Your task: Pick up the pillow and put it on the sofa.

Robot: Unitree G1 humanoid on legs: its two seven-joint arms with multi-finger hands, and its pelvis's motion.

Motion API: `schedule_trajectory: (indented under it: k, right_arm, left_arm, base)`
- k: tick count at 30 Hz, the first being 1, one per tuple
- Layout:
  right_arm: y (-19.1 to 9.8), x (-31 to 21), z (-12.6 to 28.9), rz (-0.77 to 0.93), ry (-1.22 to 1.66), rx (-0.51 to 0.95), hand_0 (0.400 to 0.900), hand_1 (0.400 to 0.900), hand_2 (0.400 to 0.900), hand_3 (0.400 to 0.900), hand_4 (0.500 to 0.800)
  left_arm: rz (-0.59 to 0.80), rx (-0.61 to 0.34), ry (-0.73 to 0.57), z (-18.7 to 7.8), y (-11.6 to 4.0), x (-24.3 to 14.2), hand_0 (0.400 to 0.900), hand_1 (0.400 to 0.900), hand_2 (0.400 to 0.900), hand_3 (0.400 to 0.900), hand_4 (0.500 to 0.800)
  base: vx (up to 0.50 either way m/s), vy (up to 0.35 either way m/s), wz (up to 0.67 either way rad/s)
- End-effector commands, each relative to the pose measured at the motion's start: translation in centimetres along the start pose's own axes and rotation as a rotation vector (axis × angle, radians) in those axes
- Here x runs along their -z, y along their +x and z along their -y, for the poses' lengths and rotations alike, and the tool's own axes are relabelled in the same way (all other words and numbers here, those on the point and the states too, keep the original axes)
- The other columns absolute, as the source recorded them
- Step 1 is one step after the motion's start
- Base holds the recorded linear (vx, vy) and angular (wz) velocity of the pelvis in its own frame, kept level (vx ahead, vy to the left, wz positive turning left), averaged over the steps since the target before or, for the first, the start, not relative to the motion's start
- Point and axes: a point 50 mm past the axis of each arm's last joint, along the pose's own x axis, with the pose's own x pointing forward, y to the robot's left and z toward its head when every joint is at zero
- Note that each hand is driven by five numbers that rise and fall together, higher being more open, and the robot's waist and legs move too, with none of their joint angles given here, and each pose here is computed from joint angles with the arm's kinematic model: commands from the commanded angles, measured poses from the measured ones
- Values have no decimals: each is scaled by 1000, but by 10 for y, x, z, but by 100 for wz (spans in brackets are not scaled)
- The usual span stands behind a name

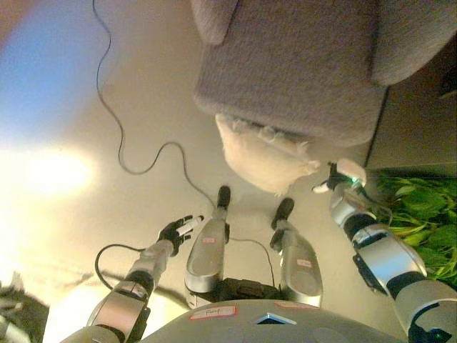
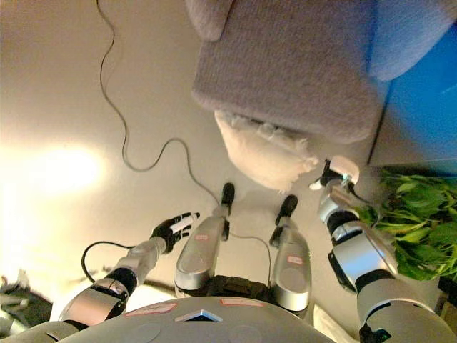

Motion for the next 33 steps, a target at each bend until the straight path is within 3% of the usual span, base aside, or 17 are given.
schedule_trajectory:
  k: [1, 8, 20, 28, 33]
  right_arm:
    - [9, -2, 40, -10, 4, 137, 900, 900, 900, 900, 800]
    - [16, -15, 97, 5, 54, 244, 900, 900, 900, 900, 800]
    - [13, -20, 167, -22, 121, 421, 900, 900, 900, 900, 800]
    - [7, -28, 206, -4, 200, 478, 900, 900, 900, 900, 800]
    - [1, -39, 229, 54, 264, 437, 900, 900, 900, 900, 800]
  left_arm:
    - [125, -2, -31, -17, -5, -24, 900, 900, 900, 900, 800]
    - [266, 66, -92, -7, -9, -48, 900, 900, 900, 900, 800]
    - [425, 181, -187, 0, -23, -59, 900, 900, 900, 900, 800]
    - [545, 235, -250, 3, -35, -68, 900, 900, 900, 900, 800]
    - [607, 253, -266, 0, -43, -74, 900, 900, 900, 900, 800]
  base:
    - [-94, 32, 1]
    - [-87, 40, 1]
    - [-25, 15, 1]
    - [0, 19, 5]
    - [-20, 18, 5]
